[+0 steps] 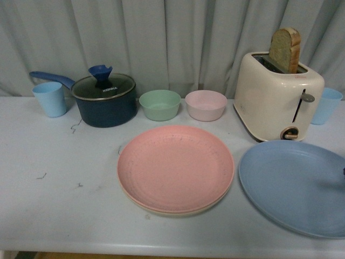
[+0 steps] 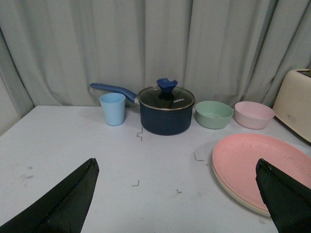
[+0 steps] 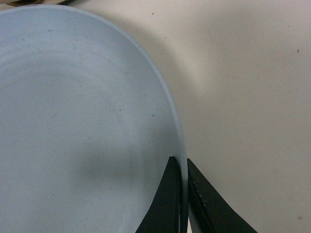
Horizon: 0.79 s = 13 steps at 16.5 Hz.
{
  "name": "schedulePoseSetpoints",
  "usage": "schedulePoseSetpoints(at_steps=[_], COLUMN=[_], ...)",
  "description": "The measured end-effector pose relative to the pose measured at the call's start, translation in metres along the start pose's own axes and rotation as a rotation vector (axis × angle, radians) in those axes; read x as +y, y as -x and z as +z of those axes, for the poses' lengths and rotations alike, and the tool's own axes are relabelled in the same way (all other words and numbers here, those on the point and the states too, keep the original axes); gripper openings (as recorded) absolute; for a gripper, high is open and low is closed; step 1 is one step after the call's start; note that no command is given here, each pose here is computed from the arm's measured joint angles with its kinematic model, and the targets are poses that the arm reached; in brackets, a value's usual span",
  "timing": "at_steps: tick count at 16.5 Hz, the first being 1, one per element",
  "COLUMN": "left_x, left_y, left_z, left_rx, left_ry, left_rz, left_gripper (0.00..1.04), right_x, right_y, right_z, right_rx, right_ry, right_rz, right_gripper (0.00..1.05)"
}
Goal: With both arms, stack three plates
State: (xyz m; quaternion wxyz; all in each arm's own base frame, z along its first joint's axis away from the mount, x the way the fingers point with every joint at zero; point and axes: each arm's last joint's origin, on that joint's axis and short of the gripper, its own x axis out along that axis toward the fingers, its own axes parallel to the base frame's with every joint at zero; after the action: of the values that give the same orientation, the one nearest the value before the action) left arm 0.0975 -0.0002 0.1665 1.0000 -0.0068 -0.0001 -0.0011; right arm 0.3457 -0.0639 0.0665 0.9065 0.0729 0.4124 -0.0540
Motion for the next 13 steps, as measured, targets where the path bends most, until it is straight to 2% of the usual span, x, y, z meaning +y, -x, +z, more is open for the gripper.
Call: schedulePoseSetpoints(at_steps=[3, 6, 10, 12, 13], left_x=[0.0, 0.0, 0.0, 0.0, 0.0], left_y=[0.0, 0.0, 0.0, 0.0, 0.0], left_z=[0.0, 0.0, 0.0, 0.0, 0.0], left_rx=[0.0, 0.0, 0.0, 0.0, 0.0], left_ry=[0.0, 0.0, 0.0, 0.0, 0.0], left_rz=[0.001, 0.0, 0.0, 0.0, 0.0], left_gripper=[0.98, 0.98, 0.98, 0.98, 0.98], right_x=[-0.019, -0.031, 0.011, 0.046, 0.051], right_y=[0.036, 0.097, 0.171, 0.156, 0.152], right_z=[-0.01, -0.013, 0.025, 0.03, 0.029], right_rx=[-0.003, -0.027, -0.266, -0.259, -0.254], right_ry=[-0.062, -0.082, 0.01, 0.022, 0.02], right_rz=[-0.023, -0.039, 0.133, 0.215, 0.224], right_gripper=[0.03, 0.03, 0.03, 0.03, 0.03])
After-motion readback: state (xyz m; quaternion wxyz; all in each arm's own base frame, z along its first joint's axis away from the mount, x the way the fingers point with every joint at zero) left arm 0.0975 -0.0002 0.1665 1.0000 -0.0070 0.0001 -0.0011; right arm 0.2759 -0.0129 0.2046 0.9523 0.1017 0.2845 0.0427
